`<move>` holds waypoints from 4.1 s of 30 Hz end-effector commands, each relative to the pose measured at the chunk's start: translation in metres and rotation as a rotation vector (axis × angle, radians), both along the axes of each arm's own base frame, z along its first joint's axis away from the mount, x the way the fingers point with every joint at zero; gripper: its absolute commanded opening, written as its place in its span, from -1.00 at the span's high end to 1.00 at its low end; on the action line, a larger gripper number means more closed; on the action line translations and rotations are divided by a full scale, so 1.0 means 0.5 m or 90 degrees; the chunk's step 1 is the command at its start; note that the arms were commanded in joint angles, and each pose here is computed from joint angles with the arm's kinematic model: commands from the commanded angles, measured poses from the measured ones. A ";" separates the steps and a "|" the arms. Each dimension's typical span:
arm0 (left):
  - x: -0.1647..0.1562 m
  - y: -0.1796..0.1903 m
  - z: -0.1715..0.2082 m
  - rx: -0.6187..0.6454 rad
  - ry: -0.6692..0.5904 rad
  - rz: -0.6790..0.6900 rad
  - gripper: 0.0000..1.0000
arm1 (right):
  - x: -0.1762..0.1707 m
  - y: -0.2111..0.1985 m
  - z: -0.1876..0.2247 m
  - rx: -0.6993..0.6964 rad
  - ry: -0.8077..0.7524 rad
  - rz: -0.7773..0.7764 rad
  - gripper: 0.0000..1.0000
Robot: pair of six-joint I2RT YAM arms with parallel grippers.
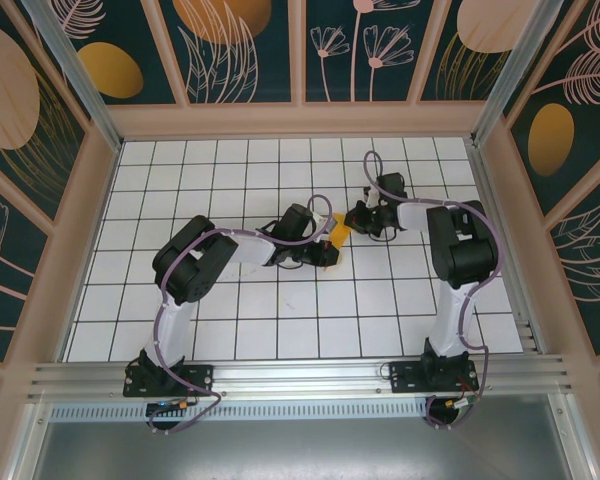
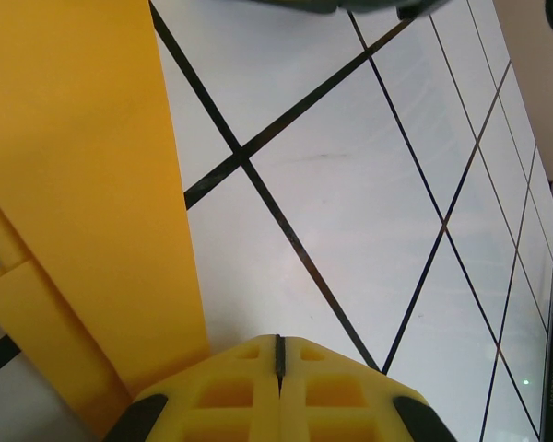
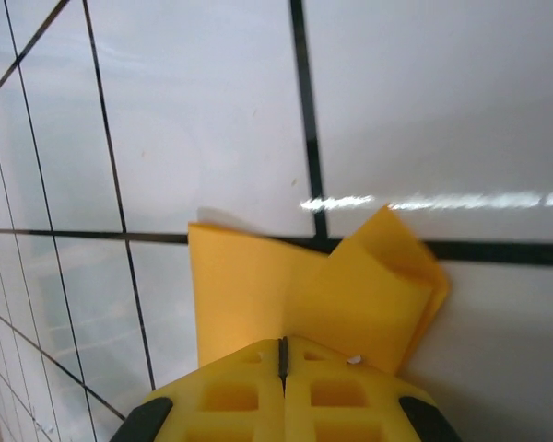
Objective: Fold a paper plane with a square sheet of paper (fold left side to right side)
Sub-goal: Fold the wing for the fifth time at the center of the table.
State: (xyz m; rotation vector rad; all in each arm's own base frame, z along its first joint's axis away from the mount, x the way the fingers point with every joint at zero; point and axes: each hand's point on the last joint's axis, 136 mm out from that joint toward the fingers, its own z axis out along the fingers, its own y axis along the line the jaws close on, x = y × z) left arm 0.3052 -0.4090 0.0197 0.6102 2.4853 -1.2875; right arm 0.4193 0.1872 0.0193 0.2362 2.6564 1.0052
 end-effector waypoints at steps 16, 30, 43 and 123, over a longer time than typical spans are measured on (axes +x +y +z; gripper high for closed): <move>-0.075 0.067 -0.096 0.109 0.103 0.007 1.00 | 0.164 -0.160 0.029 -0.076 -0.065 -0.103 1.00; -0.068 0.062 -0.081 0.104 0.091 0.009 1.00 | 0.014 -0.047 0.185 0.008 -0.123 -0.035 0.98; -0.067 0.064 -0.074 0.105 0.085 0.011 1.00 | -0.036 0.040 0.044 0.008 -0.019 -0.004 1.00; -0.083 0.114 -0.072 0.146 0.062 0.044 1.00 | 0.032 -0.061 0.059 -0.055 -0.029 -0.041 0.98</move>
